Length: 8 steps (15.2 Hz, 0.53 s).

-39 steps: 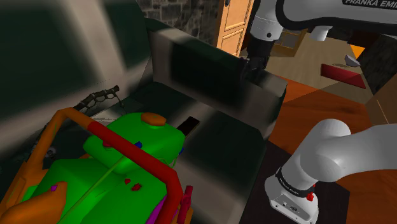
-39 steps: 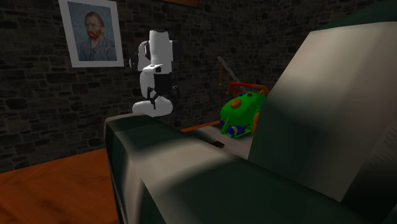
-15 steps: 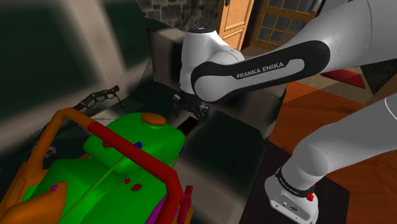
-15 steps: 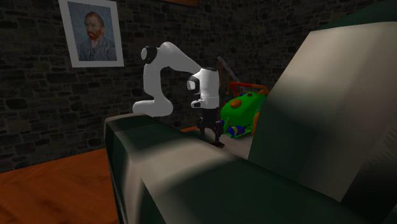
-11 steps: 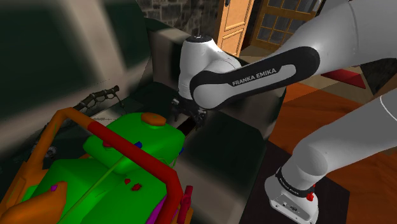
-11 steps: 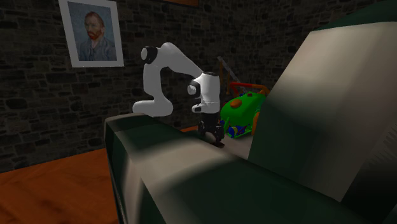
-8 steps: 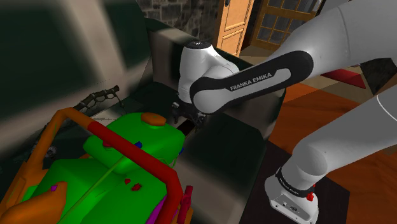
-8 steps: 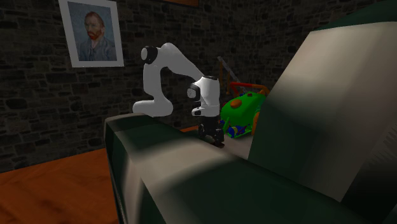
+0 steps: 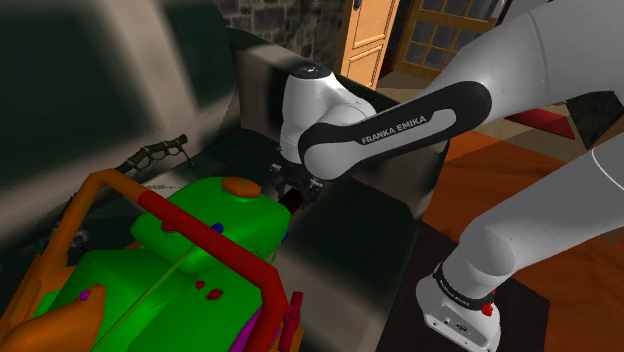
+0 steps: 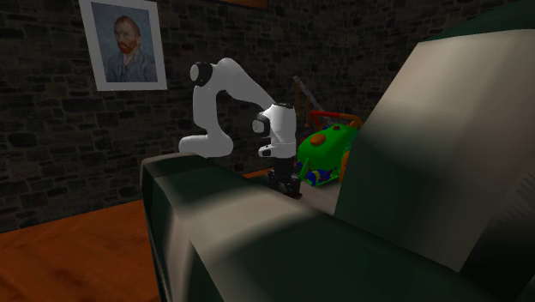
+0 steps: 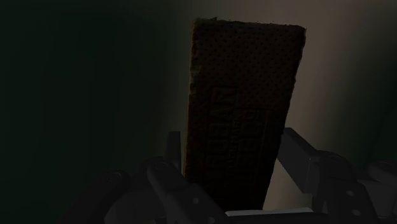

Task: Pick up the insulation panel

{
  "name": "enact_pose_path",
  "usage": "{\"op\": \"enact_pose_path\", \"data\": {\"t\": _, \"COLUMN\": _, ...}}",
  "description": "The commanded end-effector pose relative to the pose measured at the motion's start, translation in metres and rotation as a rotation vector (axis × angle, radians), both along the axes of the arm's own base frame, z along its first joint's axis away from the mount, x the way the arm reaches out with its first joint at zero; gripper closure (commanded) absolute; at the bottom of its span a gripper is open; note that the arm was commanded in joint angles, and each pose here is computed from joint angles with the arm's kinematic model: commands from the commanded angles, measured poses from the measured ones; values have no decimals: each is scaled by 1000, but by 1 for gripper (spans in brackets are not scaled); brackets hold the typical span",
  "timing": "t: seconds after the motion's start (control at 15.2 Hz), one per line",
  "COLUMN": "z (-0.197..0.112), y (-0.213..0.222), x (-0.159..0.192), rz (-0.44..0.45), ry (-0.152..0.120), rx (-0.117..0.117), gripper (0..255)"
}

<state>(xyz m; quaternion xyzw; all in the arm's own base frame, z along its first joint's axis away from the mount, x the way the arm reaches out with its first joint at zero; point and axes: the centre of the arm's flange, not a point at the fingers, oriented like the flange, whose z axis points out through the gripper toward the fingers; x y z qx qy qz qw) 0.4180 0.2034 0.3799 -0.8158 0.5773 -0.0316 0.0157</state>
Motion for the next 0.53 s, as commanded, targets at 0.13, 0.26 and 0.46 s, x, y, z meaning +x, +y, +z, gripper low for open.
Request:
{"op": "enact_pose_path", "data": {"t": 0.13, "z": 0, "y": -1, "x": 0, "rz": 0, "ry": 1, "rx": 0, "gripper": 255}}
{"op": "enact_pose_path", "data": {"t": 0.26, "z": 11, "y": -1, "x": 0, "rz": 0, "ry": 1, "rx": 0, "gripper": 255}}
{"op": "enact_pose_path", "data": {"t": 0.46, "z": 26, "y": -1, "x": 0, "rz": 0, "ry": 1, "rx": 0, "gripper": 255}}
